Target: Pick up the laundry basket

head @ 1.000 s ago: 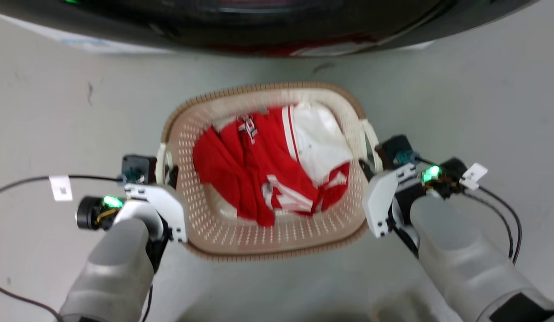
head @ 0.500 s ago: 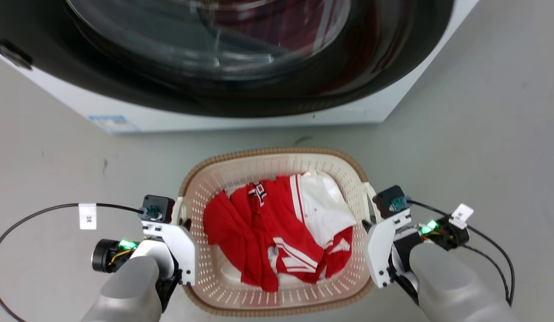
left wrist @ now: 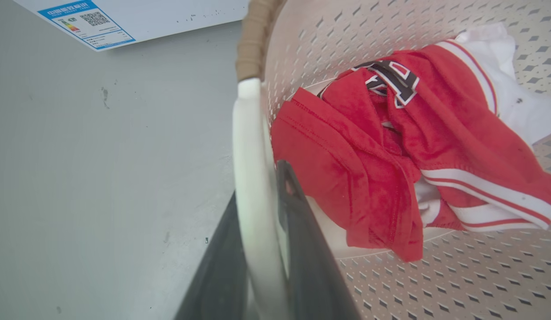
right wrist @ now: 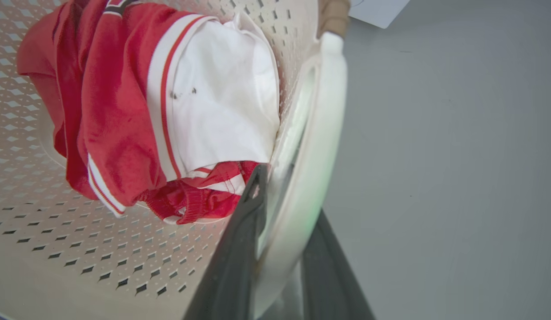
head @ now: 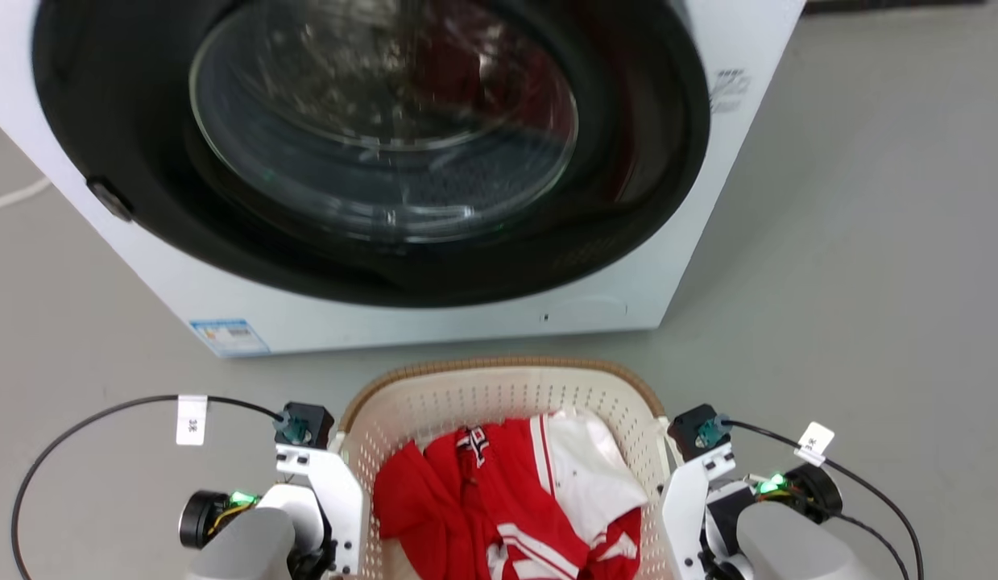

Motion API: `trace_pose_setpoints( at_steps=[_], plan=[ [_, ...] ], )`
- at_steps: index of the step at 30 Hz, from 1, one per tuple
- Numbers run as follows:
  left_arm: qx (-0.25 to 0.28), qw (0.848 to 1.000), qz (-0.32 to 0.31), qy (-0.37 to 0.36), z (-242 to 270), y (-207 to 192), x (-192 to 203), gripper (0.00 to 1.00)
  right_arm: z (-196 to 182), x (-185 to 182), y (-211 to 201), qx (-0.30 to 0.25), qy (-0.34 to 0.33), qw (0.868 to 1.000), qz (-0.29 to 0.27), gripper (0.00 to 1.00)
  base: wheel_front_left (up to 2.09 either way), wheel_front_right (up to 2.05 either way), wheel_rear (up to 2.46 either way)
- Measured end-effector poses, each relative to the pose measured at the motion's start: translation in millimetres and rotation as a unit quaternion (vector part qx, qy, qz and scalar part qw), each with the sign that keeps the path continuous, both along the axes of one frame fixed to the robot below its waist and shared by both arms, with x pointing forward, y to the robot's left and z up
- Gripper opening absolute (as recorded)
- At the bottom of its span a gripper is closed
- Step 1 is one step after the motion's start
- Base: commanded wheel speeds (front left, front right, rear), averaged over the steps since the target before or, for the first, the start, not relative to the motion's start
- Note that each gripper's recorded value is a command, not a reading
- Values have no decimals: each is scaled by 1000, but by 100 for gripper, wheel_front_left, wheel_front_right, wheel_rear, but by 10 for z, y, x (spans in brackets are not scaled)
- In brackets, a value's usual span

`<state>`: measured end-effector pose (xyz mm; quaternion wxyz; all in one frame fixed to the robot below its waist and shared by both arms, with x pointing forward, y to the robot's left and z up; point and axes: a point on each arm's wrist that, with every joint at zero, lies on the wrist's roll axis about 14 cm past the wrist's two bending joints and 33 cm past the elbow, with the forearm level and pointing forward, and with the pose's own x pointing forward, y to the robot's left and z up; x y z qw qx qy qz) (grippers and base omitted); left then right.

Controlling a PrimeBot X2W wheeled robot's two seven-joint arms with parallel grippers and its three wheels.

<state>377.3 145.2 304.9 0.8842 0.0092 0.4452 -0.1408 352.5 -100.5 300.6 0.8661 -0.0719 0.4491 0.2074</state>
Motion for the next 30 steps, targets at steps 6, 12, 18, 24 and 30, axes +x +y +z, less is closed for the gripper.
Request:
trace_pose_setpoints(
  at_steps=[6,12,18,24,30],
  plan=[
    [-1,1000,-2,4,128,-5,-133,0,158,-80,-15,-6,-12,1000,2,0,0,0,0],
    [0,1000,-6,-4,268,-4,-191,0,278,-154,-29,-8,-22,1000,-1,0,0,0,0],
    [0,1000,-8,-12,363,-6,-202,0,356,-178,-26,-8,-30,1000,-2,0,0,0,0],
    [-2,1000,-8,-10,395,-5,-252,0,386,-204,-23,-10,-30,999,-1,0,0,0,0],
    [-4,1000,-7,-7,406,0,-288,0,398,-236,-25,-12,-27,1000,0,0,0,0,0]
  ],
)
